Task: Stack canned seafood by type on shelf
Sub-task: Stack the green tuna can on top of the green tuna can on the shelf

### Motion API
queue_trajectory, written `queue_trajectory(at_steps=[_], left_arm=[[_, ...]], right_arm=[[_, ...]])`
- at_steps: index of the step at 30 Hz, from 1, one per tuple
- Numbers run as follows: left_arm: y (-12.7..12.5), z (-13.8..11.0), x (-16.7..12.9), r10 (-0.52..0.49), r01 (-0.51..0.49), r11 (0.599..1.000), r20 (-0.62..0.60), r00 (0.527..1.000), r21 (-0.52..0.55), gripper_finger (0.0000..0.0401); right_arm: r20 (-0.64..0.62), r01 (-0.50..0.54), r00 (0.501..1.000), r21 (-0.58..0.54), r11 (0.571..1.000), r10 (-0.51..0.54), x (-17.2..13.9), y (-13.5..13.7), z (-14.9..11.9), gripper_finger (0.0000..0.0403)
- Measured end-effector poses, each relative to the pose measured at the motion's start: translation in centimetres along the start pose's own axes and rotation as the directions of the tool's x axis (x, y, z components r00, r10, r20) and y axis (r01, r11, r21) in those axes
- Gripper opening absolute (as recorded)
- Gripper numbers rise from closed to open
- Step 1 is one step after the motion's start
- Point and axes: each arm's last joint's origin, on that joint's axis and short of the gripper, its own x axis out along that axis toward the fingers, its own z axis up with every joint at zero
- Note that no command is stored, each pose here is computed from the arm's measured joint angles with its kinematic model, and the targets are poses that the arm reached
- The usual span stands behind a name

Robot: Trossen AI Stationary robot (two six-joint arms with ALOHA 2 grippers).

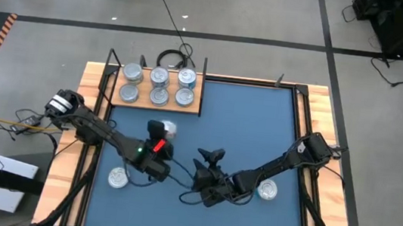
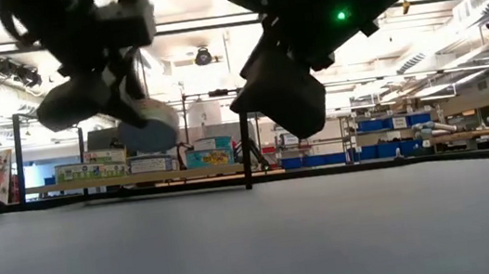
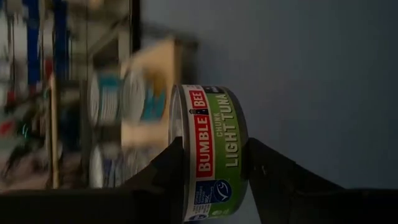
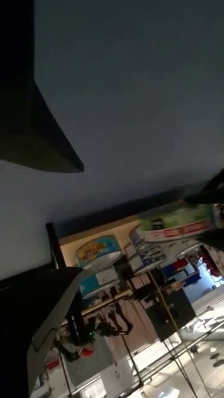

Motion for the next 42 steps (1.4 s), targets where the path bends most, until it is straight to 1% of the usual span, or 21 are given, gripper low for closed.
queue_trajectory(at_steps=[3,5,8,11,12,13,17,21,23,25,27,31,35,39,42], left_arm=[[1.0,-1.4,0.6,0.062,-0.065,0.998,-0.119,0.991,-0.020,0.0142],[1.8,-2.4,0.8,0.128,-0.136,0.990,-0.184,0.975,-0.035,0.0142],[3.0,-3.8,1.1,0.190,-0.212,0.976,-0.296,0.936,-0.044,0.0142],[4.1,-5.2,1.8,0.234,-0.266,0.964,-0.396,0.888,-0.026,0.0142],[4.3,-5.5,2.2,0.238,-0.272,0.962,-0.424,0.874,-0.021,0.0142],[4.4,-5.8,2.7,0.234,-0.272,0.962,-0.448,0.863,-0.023,0.0142],[5.0,-7.4,4.3,0.220,-0.281,0.959,-0.533,0.817,-0.035,0.0142],[5.9,-8.7,5.5,0.215,-0.303,0.952,-0.589,0.779,-0.053,0.0142],[6.3,-9.2,6.1,0.198,-0.307,0.948,-0.601,0.774,-0.084,0.0142],[6.6,-9.7,6.8,0.185,-0.300,0.950,-0.620,0.762,-0.085,0.0142],[6.9,-10.0,7.5,0.169,-0.297,0.949,-0.630,0.758,-0.103,0.0142],[7.4,-10.5,8.9,0.143,-0.275,0.956,-0.649,0.748,-0.106,0.0142],[7.9,-11.0,10.0,0.145,-0.285,0.952,-0.661,0.736,-0.108,0.0142],[8.2,-11.3,10.3,0.140,-0.292,0.949,-0.674,0.725,-0.117,0.0143],[8.2,-11.3,10.4,0.129,-0.275,0.955,-0.675,0.726,-0.114,0.0173]], right_arm=[[-0.016,-0.001,1.000,0.006,1.000,0.001,0.1,0.0,-0.3,0.0237],[-0.024,-0.001,1.000,0.009,1.000,0.001,0.1,0.0,-0.4,0.0203],[-0.028,-0.003,1.000,0.016,1.000,0.004,0.1,0.0,-0.5,0.0132],[-0.034,-0.059,0.998,0.004,0.998,0.059,0.2,0.2,-0.7,0.0046],[-0.036,-0.082,0.996,0.001,0.997,0.082,0.3,0.2,-0.7,0.0024],[-0.040,-0.102,0.994,0.000,0.995,0.102,0.5,0.1,-0.8,0.0013],[-0.068,-0.133,0.989,0.026,0.991,0.134,1.2,-0.1,-1.2,0.0018],[-0.101,-0.141,0.985,0.024,0.990,0.142,1.5,-0.2,-1.7,0.0006],[-0.108,-0.148,0.983,0.028,0.989,0.151,1.6,-0.2,-1.8,0.0007],[-0.108,-0.154,0.982,0.032,0.988,0.156,1.7,-0.2,-1.8,0.0008],[-0.108,-0.154,0.982,0.032,0.988,0.157,1.7,-0.2,-1.8,0.0006],[-0.109,-0.154,0.982,0.035,0.987,0.157,1.7,-0.2,-1.8,0.0004],[-0.110,-0.156,0.981,0.031,0.987,0.159,1.5,-0.1,-1.8,0.0005],[-0.112,-0.158,0.981,0.027,0.987,0.160,1.5,-0.1,-1.8,0.0004],[-0.112,-0.158,0.981,0.026,0.987,0.159,1.5,-0.1,-1.8,0.0006]])
